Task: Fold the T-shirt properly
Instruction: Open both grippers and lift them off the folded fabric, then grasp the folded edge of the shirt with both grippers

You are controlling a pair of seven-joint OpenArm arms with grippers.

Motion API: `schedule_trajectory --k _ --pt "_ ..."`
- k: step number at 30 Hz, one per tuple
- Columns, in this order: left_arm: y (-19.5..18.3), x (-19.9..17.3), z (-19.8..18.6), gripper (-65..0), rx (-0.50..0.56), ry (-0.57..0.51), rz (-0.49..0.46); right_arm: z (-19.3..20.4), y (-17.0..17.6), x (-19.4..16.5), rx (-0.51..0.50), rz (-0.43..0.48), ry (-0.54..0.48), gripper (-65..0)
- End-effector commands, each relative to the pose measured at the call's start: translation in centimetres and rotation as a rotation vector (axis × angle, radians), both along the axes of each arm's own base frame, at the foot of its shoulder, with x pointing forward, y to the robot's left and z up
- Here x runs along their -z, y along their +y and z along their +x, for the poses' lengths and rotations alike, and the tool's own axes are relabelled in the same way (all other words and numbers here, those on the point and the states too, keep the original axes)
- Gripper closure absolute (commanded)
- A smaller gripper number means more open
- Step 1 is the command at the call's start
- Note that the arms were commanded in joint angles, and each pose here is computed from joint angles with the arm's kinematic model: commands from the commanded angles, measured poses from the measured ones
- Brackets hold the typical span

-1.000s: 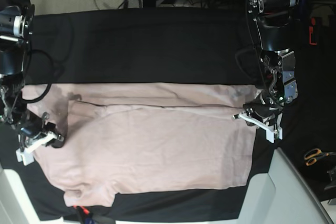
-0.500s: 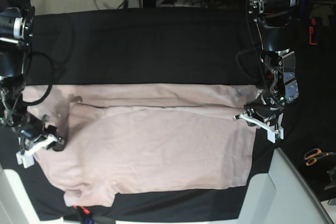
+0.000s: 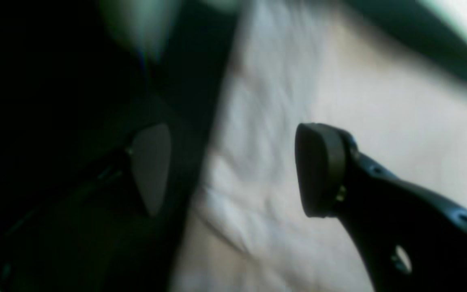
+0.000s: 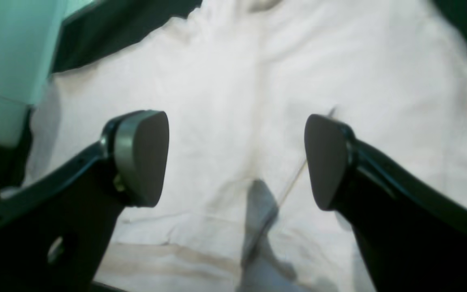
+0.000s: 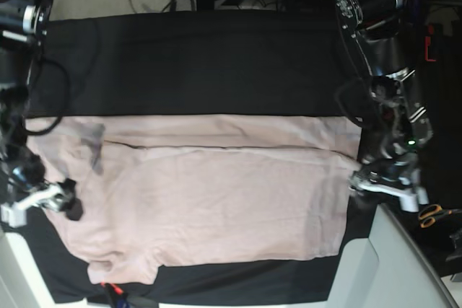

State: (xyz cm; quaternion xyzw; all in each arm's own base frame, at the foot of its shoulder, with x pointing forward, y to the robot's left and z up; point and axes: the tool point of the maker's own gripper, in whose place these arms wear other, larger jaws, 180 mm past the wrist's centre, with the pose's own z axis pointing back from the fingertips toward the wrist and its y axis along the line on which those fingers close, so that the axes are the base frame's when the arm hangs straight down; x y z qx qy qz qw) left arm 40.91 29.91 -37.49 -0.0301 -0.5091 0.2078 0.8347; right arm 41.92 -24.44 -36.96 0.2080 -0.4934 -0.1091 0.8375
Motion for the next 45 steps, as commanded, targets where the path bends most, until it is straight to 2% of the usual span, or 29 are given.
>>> schedule_trajectory --k 1,4,6,10,13,16,21,25,30,34,36,39,40,42,45 --pt "0.9 -2.7 0.3 -46.9 -0.008 -0.078 0.022 0.6 -1.0 -3.2 0.031 0.0 -0.106 -46.7" --pt "1.2 -4.2 -2.0 -47.2 0.012 -0.082 0.056 -2.6 -2.9 -3.3 0.113 0.012 -0.1 -45.9" --pt "0.9 -4.0 -4.4 -47.4 0.034 -0.061 0.062 -5.6 -4.0 -1.3 0.193 0.06 -0.004 -45.9" --pt "0.8 -2.4 -9.2 -46.9 0.057 -0.004 0.026 -11.5 -6.1 2.8 0.391 0.206 0.131 -45.9" --pt "1.0 -0.6 -12.3 -46.6 0.06 0.042 -0.042 -14.4 -7.0 4.6 0.47 0.264 0.184 -45.9" --pt "0.7 0.8 -14.9 -46.6 0.047 0.073 -0.116 -15.1 -6.2 6.9 0.483 0.326 0.235 -45.9" --pt "0.5 2.7 -17.2 -46.4 0.042 0.137 -0.133 -14.3 -6.2 9.9 0.507 0.426 0.286 -45.9" --pt "0.6 3.5 -17.8 -46.4 0.033 0.161 -0.142 -13.1 -6.8 11.4 0.52 0.48 0.275 -45.2" --pt "0.6 4.2 -18.5 -46.4 0.026 0.183 -0.151 -11.9 -7.5 12.3 0.524 0.542 0.285 -37.2" --pt "0.4 4.5 -18.4 -46.4 0.021 0.181 -0.165 -11.1 -7.3 11.8 0.491 0.55 0.265 -29.7" --pt "0.5 4.7 -18.1 -46.4 0.016 0.181 -0.172 -11.1 -7.3 11.7 0.485 0.549 0.26 -20.7" --pt "0.4 5.5 -17.8 -46.4 -0.001 0.185 -0.199 -11.3 -7.1 11.9 0.487 0.554 0.265 -0.9" --pt "0.4 5.5 -17.4 -46.4 -0.004 0.18 -0.205 -11.2 -7.0 12.0 0.487 0.556 0.266 0.0" --pt "0.3 5.7 -16.9 -46.4 -0.01 0.174 -0.217 -11.4 -6.8 12.1 0.486 0.557 0.271 -2.3" --pt "0.0 5.9 -15.9 -46.4 -0.023 0.16 -0.245 -12.1 -6.1 12.8 0.486 0.566 0.29 -0.2"
